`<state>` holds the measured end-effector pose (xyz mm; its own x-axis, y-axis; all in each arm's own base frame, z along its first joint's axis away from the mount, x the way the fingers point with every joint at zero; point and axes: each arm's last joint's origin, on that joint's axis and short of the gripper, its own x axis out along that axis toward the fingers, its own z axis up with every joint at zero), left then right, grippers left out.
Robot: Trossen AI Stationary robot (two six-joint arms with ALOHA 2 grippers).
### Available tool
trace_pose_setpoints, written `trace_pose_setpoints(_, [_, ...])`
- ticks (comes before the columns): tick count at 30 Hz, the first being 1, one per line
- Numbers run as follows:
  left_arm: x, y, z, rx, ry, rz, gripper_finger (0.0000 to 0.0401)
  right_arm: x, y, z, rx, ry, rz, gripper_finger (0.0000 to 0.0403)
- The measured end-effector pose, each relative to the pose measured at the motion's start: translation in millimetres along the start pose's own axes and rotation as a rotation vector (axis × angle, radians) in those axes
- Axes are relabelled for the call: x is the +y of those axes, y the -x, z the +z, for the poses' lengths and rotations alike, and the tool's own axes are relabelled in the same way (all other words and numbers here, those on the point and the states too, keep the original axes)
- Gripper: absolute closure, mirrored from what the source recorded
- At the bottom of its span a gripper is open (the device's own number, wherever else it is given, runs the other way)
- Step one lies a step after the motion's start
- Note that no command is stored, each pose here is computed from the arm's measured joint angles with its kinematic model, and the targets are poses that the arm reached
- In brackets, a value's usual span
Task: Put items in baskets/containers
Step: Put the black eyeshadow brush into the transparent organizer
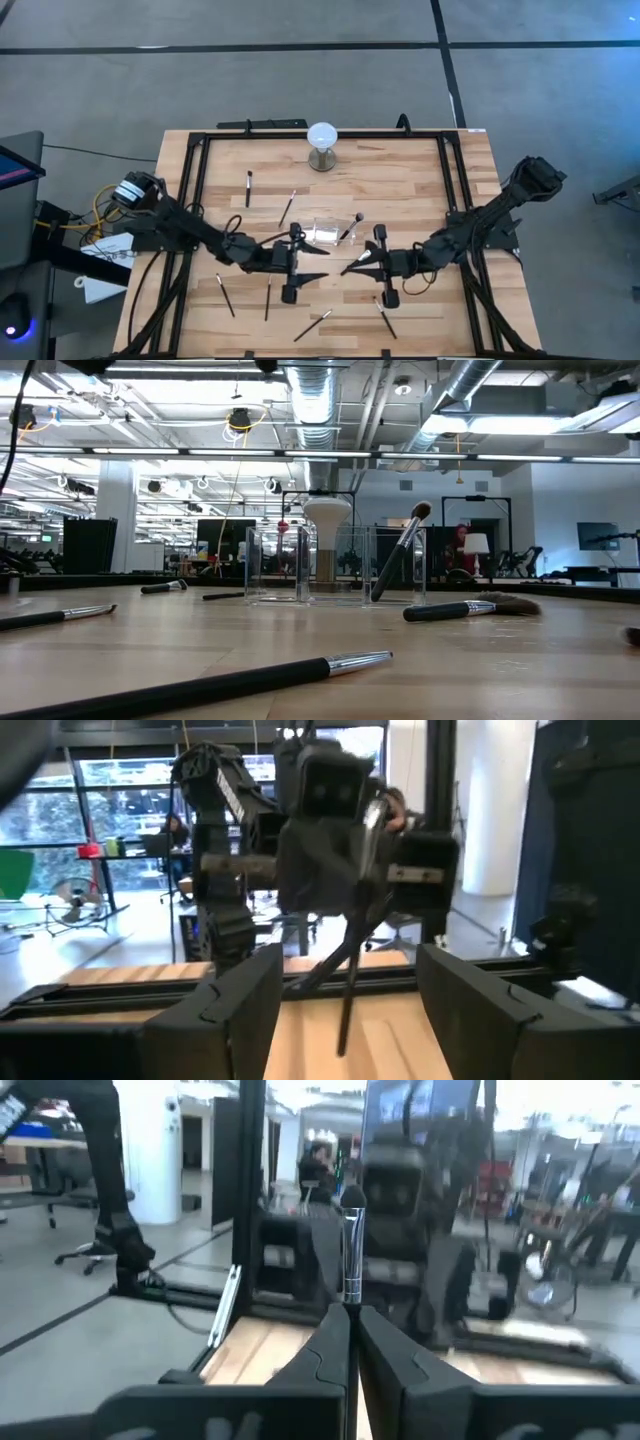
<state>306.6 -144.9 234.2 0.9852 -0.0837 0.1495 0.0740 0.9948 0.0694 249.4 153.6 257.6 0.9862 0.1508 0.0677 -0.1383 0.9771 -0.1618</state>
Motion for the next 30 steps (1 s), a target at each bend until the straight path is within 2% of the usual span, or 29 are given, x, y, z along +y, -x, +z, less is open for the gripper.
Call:
trace_pose_setpoints(4, [20.3, -7.2, -3.2, 0.006, 0.022, 0.065, 0.0175, -1.8, -0.8, 1.9, -0.025, 0.042, 0.012, 0.0401])
trace_pose_setpoints(13, [50.0, -15.8, -4.2, -0.018, 0.039, -0.017, 0.0175, -26.0, -10.0, -3.6, -0.005, 0.077, -0.050, 0.0401])
trace_pose_setpoints(20, [66.8, -19.0, -6.5, -0.012, 0.027, -0.004, 0.0175, -39.8, -15.0, -6.6, -0.012, 0.082, -0.010, 0.0401])
trace_pose_setpoints(25, [69.5, -19.7, -6.7, -0.020, 0.019, -0.089, 0.0175, -49.5, -17.5, -9.0, -0.001, 0.093, -0.032, 0.0401])
trace_pose_setpoints(30, [69.9, -19.6, -7.2, -0.012, -0.020, -0.087, 0.0175, -53.6, -18.5, -10.2, 0.004, 0.106, -0.035, 0.0401])
